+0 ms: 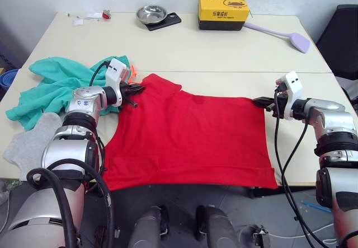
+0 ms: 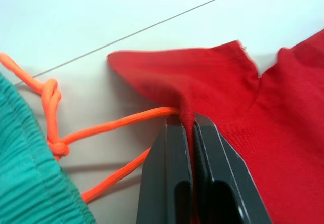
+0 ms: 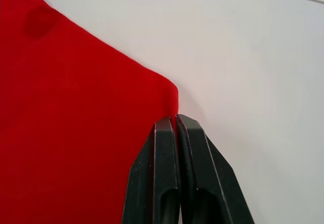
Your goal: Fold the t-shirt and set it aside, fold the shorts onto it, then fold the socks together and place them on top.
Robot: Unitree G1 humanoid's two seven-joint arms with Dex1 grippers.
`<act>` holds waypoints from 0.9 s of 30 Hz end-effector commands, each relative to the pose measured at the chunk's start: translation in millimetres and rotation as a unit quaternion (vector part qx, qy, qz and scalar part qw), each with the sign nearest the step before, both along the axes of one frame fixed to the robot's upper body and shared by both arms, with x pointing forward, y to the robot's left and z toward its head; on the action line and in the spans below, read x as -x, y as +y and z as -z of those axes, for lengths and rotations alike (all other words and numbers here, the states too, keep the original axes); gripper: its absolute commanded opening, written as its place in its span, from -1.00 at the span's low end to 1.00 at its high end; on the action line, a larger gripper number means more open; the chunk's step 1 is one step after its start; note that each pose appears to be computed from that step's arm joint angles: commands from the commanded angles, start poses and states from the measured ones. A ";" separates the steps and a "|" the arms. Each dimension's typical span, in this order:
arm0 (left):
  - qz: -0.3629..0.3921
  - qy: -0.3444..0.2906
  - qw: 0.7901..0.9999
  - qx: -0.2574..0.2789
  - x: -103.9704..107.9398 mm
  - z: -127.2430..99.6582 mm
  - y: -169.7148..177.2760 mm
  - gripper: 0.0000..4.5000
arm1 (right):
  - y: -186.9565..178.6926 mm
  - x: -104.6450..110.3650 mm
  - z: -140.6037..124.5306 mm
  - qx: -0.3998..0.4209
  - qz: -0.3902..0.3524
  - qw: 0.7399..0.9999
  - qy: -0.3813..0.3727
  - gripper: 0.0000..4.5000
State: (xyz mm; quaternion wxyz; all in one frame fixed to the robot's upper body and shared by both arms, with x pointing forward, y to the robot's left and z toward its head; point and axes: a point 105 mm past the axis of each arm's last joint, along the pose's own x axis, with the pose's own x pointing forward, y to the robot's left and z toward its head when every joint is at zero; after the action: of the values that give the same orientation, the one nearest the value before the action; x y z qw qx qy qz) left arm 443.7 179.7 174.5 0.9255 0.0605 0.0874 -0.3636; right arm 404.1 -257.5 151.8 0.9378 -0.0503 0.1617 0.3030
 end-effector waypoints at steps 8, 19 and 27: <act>0.022 -0.030 0.999 -0.002 13.8 -5.8 24.4 -0.99 | -25.5 21.7 -26.3 -0.010 -0.008 0.998 -0.059 -0.99; 0.082 -0.056 0.995 -0.015 31.1 1.6 22.8 -0.99 | -25.9 53.5 -11.6 -0.011 -0.050 0.995 -0.087 -0.99; 0.093 -0.046 0.993 -0.058 40.8 20.9 28.4 -0.99 | -29.7 67.9 11.0 0.015 -0.056 0.994 -0.092 -0.99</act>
State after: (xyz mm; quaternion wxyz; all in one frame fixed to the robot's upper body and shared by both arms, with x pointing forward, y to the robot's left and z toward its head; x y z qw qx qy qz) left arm 404.1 200.4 145.7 0.8850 0.1157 0.0698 -0.4456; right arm 337.9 -280.3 128.7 0.9258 -0.0809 0.0995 0.3557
